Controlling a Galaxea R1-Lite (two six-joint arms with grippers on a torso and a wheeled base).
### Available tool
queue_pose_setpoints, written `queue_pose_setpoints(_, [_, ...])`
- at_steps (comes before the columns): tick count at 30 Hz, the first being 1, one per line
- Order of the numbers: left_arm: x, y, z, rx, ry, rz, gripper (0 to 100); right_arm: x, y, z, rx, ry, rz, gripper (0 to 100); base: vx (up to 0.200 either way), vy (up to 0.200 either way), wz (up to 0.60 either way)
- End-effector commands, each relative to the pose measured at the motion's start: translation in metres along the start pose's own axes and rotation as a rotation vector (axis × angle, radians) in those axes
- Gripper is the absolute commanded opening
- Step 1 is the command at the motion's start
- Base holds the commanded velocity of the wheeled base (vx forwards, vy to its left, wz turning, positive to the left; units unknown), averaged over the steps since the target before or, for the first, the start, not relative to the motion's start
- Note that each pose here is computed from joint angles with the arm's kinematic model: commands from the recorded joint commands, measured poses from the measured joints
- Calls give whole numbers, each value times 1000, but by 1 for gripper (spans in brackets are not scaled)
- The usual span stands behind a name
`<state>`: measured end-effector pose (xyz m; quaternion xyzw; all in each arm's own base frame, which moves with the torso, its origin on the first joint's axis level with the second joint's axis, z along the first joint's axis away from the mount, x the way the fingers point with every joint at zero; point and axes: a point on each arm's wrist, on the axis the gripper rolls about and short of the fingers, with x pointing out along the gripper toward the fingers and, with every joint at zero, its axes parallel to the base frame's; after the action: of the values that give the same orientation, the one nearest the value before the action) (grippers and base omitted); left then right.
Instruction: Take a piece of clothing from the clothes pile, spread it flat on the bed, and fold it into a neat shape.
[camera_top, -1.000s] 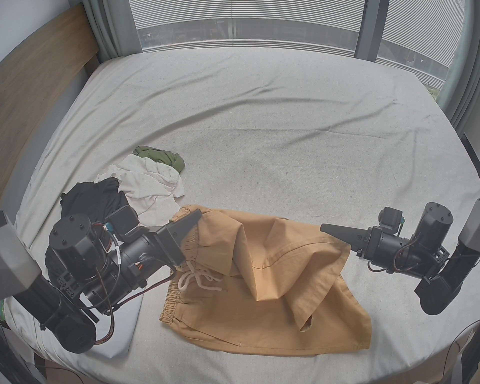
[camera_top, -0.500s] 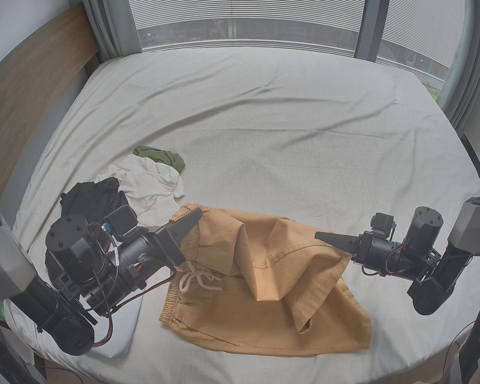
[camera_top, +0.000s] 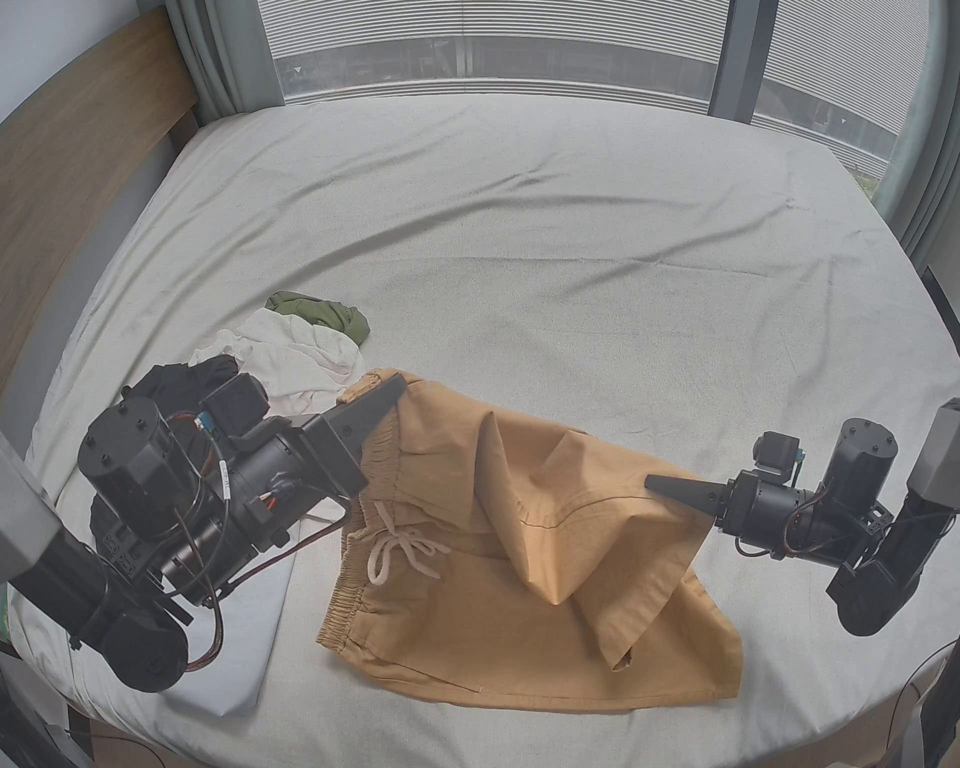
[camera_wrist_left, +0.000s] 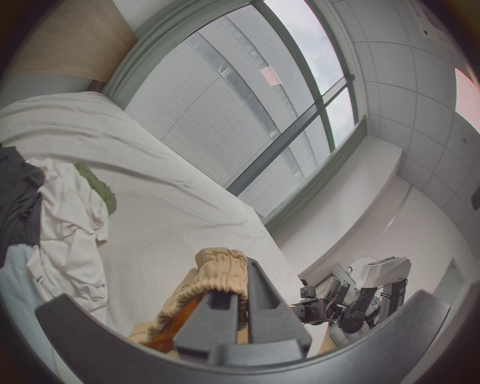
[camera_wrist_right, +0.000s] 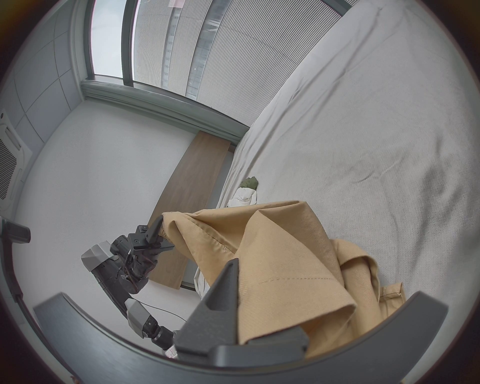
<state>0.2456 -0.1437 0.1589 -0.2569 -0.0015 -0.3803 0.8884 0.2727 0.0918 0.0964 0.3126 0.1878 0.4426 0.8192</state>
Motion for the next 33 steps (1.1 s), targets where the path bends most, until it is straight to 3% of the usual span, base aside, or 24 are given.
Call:
queue_pose_setpoints(1, [-11,2,15,23,-5,-47,0,-14,29,16,-64,-63,48,0,0,0,0])
queue_pose_setpoints(7, [-20,10,12,17,20,-17,0,-28,41,31,-76,-125,61,0,0,0,0])
queue_pose_setpoints(15, [-17,25,5,10,45,28,0,-40,34,42,-71,-170,25,0,0,0,0])
queue_pose_setpoints(27, [-17,31,13,16,15,44,0,-41,30,49,-82,-191,16,0,0,0,0])
queue_pose_setpoints(33, [-32,29,7,0,60,53,0,-43,29,54,-82,-211,13,0,0,0,0])
